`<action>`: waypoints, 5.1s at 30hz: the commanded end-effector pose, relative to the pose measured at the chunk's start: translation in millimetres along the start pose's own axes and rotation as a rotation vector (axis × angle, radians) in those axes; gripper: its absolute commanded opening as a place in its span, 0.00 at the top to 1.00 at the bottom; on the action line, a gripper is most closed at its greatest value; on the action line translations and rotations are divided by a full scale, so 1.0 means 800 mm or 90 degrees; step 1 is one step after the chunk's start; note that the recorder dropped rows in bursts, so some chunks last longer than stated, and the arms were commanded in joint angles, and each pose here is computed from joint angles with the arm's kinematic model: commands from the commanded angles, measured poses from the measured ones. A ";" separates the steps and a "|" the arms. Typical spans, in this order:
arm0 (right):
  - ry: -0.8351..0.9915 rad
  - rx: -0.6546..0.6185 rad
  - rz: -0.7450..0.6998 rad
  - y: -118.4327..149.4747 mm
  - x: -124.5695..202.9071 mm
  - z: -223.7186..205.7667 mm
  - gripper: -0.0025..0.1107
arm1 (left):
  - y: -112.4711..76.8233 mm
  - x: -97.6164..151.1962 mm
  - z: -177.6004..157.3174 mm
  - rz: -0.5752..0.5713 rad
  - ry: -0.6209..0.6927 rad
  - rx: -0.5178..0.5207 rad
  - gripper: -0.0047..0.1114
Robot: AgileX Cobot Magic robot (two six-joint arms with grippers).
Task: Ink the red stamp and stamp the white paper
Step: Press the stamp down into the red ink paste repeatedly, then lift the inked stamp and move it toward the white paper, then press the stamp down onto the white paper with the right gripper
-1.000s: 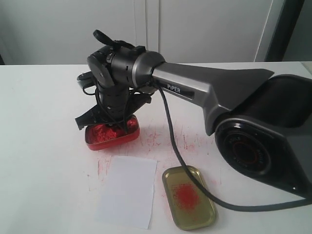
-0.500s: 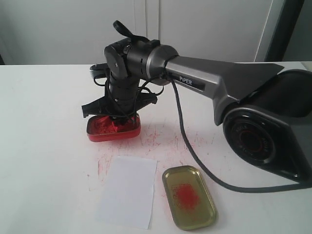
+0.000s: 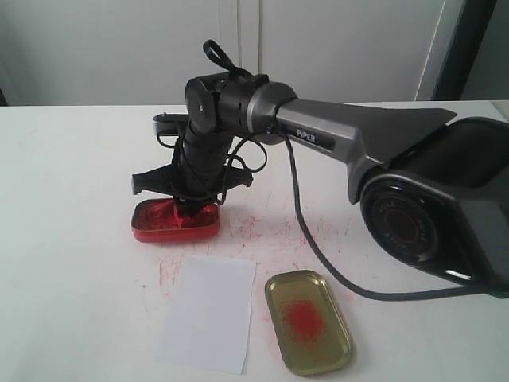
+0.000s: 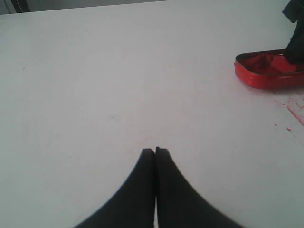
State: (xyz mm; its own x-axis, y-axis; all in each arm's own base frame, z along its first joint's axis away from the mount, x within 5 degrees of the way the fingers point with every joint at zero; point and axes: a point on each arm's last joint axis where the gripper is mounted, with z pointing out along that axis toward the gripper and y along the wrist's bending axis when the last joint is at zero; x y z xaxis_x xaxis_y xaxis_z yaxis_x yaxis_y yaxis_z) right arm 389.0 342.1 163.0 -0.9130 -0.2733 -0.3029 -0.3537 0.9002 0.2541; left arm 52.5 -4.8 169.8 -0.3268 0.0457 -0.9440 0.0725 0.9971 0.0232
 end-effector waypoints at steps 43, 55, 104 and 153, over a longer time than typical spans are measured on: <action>0.014 0.098 -0.167 0.074 0.043 -0.115 0.98 | 0.000 0.001 0.000 -0.002 -0.003 -0.001 0.96; 0.024 0.103 -0.175 0.065 0.082 -0.116 0.98 | 0.000 0.001 0.000 -0.002 -0.003 -0.001 0.96; -0.046 0.120 -0.173 0.049 0.177 -0.087 0.98 | 0.000 0.001 0.000 -0.002 -0.003 -0.001 0.96; 0.113 0.122 -0.133 0.029 0.189 0.015 0.98 | 0.000 0.001 0.000 -0.002 -0.003 -0.001 0.96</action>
State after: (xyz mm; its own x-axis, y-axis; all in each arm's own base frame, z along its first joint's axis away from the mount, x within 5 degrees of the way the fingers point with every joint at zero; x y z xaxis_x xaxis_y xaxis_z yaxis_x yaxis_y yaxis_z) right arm 248.9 328.6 140.2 -0.8272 -0.5156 -0.2234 -0.5304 0.8477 0.0071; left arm 52.5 -4.7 170.0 -0.3249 0.0456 -0.9447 0.0723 0.9971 0.0233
